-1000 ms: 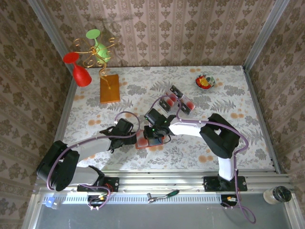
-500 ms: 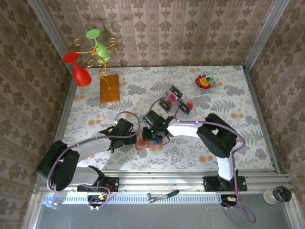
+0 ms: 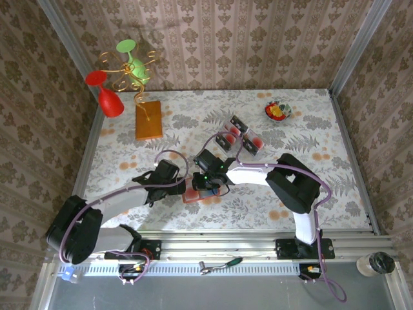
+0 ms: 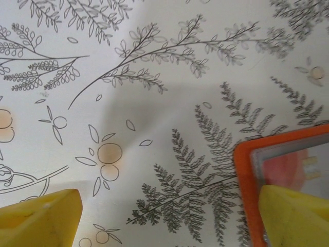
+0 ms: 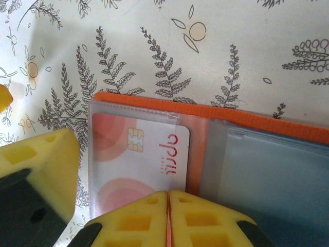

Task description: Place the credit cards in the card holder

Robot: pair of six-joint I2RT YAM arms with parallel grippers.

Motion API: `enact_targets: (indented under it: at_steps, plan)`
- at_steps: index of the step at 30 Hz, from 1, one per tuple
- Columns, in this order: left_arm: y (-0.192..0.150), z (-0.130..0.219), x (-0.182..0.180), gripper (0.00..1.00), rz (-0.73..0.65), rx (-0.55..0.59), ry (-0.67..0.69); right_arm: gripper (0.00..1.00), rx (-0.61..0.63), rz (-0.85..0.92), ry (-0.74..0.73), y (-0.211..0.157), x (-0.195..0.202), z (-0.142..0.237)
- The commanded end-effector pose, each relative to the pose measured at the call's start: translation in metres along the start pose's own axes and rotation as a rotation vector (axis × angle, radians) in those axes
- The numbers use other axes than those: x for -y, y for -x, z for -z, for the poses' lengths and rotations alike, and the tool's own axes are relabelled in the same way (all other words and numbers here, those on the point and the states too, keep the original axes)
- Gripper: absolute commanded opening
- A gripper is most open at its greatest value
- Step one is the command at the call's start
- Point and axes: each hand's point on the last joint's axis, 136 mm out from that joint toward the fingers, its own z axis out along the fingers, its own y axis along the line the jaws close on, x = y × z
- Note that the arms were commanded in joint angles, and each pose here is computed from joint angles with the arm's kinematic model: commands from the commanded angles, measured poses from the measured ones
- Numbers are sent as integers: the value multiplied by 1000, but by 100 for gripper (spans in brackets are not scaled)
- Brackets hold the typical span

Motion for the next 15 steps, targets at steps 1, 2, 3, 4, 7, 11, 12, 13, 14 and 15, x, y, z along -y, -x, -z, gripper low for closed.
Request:
enact_targets:
  at_steps: [1, 2, 3, 4, 7, 11, 12, 13, 14, 15]
  plan:
    - [11, 8, 9, 90, 36, 16, -38, 12, -13, -11, 12, -2, -5, -4]
    - [11, 8, 10, 90, 41, 15, -43, 12, -11, -12, 13, -2, -6, -3]
    - [11, 8, 12, 90, 44, 17, -51, 12, -9, -11, 16, -1, -7, -2]
    - [11, 8, 14, 90, 48, 16, -58, 12, -6, -11, 18, 0, -8, -1]
    - [8, 5, 19, 90, 53, 9, -69, 12, 2, -9, 25, 2, -11, 2]
    - [3, 0, 21, 90, 46, -5, -60, 12, 19, -10, 34, 7, -13, 9]
    - [1, -2, 21, 90, 47, -10, -57, 12, 27, -12, 37, 9, -14, 12]
    - [-1, -4, 21, 90, 46, -15, -55, 12, 33, -15, 39, 11, -14, 15]
    - [-3, -6, 21, 90, 47, -19, -52, 13, 38, -17, 40, 12, -13, 18]
    - [-5, -8, 20, 90, 44, -22, -51, 13, 47, -21, 38, 14, -12, 22]
